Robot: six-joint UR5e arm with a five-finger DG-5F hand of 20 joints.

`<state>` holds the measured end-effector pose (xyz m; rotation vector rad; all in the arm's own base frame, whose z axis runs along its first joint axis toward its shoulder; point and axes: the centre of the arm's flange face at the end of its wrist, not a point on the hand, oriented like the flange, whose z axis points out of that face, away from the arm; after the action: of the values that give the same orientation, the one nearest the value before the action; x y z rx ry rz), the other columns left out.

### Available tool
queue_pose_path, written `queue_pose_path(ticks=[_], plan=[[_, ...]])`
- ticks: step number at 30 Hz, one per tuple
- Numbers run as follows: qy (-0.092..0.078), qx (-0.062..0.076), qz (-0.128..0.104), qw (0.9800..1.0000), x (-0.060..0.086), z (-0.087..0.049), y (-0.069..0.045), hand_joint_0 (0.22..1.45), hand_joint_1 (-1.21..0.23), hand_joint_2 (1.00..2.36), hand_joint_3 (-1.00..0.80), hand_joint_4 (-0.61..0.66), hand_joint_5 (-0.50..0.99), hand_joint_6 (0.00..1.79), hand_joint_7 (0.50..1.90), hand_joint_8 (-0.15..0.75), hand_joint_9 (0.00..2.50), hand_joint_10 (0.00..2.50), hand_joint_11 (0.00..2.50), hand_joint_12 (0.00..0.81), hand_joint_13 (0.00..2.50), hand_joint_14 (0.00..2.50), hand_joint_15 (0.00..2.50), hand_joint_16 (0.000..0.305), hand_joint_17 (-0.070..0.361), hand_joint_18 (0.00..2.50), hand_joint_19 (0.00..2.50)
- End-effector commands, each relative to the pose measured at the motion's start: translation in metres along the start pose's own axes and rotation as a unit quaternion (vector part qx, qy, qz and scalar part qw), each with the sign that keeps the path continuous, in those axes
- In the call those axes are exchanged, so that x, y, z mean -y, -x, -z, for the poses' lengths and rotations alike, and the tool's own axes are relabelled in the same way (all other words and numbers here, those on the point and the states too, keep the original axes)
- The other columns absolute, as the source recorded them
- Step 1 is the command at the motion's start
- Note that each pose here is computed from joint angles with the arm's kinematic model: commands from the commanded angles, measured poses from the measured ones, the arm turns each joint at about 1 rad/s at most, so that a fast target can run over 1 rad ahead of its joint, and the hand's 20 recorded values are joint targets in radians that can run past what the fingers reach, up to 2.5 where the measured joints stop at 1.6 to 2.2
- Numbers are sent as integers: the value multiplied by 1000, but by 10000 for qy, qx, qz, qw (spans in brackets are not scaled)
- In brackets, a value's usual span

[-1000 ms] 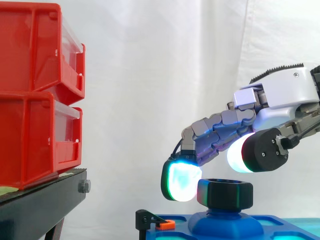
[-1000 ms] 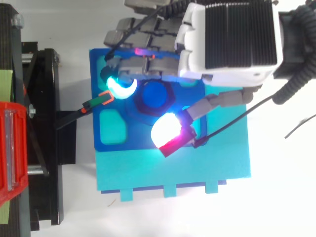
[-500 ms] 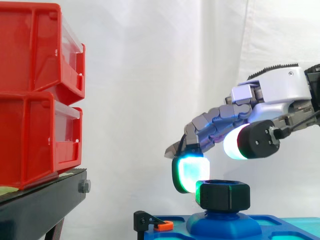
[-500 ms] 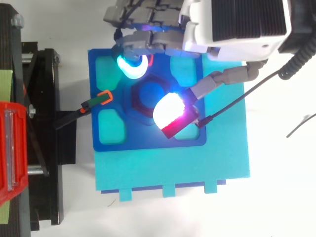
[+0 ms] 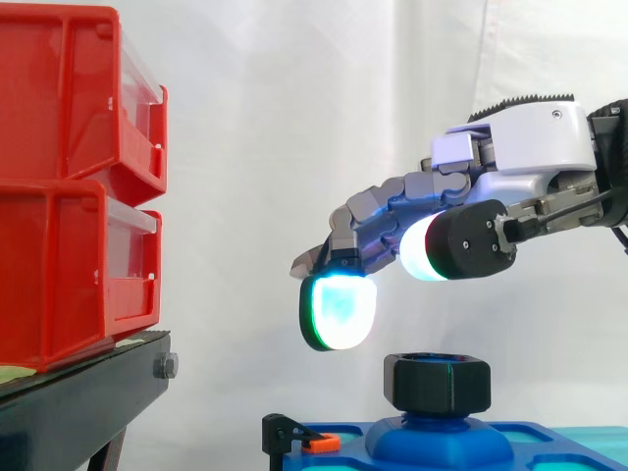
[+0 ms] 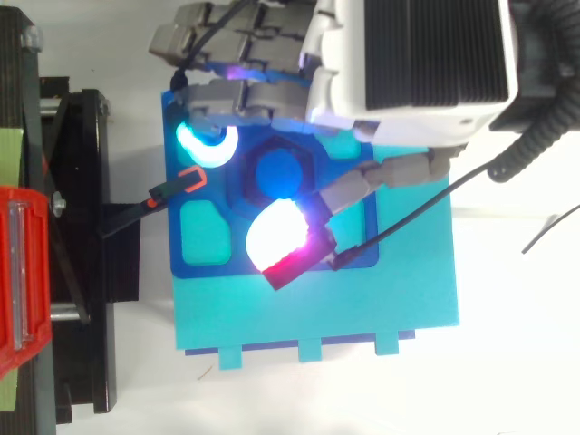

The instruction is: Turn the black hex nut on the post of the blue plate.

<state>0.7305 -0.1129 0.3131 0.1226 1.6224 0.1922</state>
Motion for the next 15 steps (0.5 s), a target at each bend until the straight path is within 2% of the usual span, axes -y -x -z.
queue_pose_path(ticks=[1, 3, 8, 10, 15], plan=[[-10, -2, 3, 10000, -10, -5, -8, 462, -282, 1000, -500, 207, -207, 502, 1056, 269, 285, 0, 0, 393, 291, 3, 77, 61, 138, 145, 108], [-18, -1, -1, 10000, -18, -8, -12, 462, -280, 1000, -500, 209, -206, 502, 1056, 269, 286, 0, 0, 393, 291, 2, 74, 61, 138, 145, 116], [-61, 16, 12, 10000, -29, -11, -15, 462, -276, 1000, -500, 212, -200, 502, 1061, 270, 287, 0, 0, 393, 290, 3, 74, 61, 138, 146, 117], [-111, 3, 16, 9999, -36, -12, -17, 462, -276, 1000, -500, 208, -198, 502, 1091, 271, 289, 2, 0, 392, 290, 3, 74, 61, 137, 147, 114], [-108, -60, 17, 9999, -46, -13, -20, 462, -277, 1000, -500, 208, -188, 500, 1206, 272, 295, 0, 0, 392, 300, 2, 75, 61, 137, 155, 107]])
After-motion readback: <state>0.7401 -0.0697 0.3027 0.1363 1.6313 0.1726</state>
